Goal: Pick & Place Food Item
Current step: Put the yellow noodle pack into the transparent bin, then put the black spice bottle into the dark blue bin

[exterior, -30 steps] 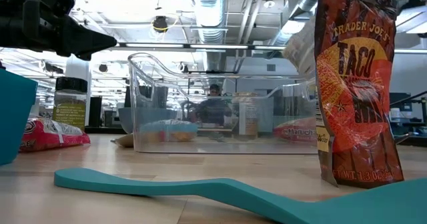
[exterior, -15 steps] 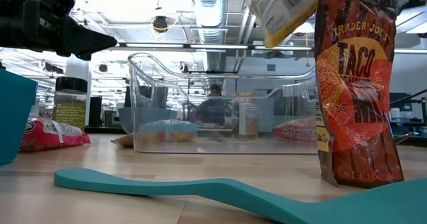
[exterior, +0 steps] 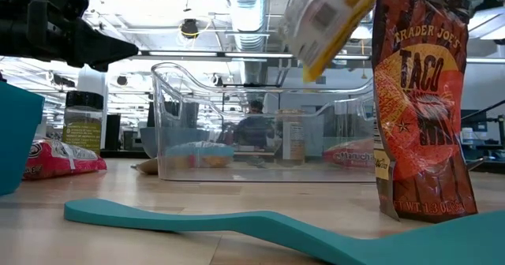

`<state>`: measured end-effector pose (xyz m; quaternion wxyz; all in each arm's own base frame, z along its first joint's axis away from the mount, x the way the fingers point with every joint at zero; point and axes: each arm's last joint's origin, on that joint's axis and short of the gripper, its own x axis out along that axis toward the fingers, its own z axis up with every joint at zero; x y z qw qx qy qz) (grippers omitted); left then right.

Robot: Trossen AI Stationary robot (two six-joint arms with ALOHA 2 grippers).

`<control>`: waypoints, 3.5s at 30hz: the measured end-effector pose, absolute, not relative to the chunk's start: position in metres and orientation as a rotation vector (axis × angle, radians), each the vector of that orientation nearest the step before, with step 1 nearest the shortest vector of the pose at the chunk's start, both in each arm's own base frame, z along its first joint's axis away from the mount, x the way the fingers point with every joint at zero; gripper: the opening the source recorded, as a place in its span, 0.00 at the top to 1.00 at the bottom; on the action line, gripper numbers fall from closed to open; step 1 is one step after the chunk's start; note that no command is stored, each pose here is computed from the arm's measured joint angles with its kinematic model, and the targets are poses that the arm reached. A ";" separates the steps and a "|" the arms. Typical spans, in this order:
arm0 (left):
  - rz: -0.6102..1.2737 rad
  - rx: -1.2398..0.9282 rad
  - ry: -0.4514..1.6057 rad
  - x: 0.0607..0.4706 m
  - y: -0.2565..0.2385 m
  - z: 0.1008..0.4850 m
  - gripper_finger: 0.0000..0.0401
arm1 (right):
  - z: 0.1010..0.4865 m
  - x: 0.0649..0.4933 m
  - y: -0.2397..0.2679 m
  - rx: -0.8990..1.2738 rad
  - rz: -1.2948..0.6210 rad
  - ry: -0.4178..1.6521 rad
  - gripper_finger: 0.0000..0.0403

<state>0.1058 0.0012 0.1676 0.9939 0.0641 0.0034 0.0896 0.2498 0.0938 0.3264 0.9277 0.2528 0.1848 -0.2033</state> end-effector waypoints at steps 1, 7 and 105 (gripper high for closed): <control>0.179 0.129 0.007 0.106 0.001 0.167 0.89 | 0.322 0.254 0.096 0.518 -0.422 0.390 1.00; 0.180 0.129 0.007 0.106 0.001 0.168 0.89 | 0.298 0.273 0.106 0.557 -0.461 0.432 1.00; 0.180 0.129 0.008 0.106 0.001 0.168 0.89 | 0.269 0.245 0.071 0.627 -0.764 0.819 0.80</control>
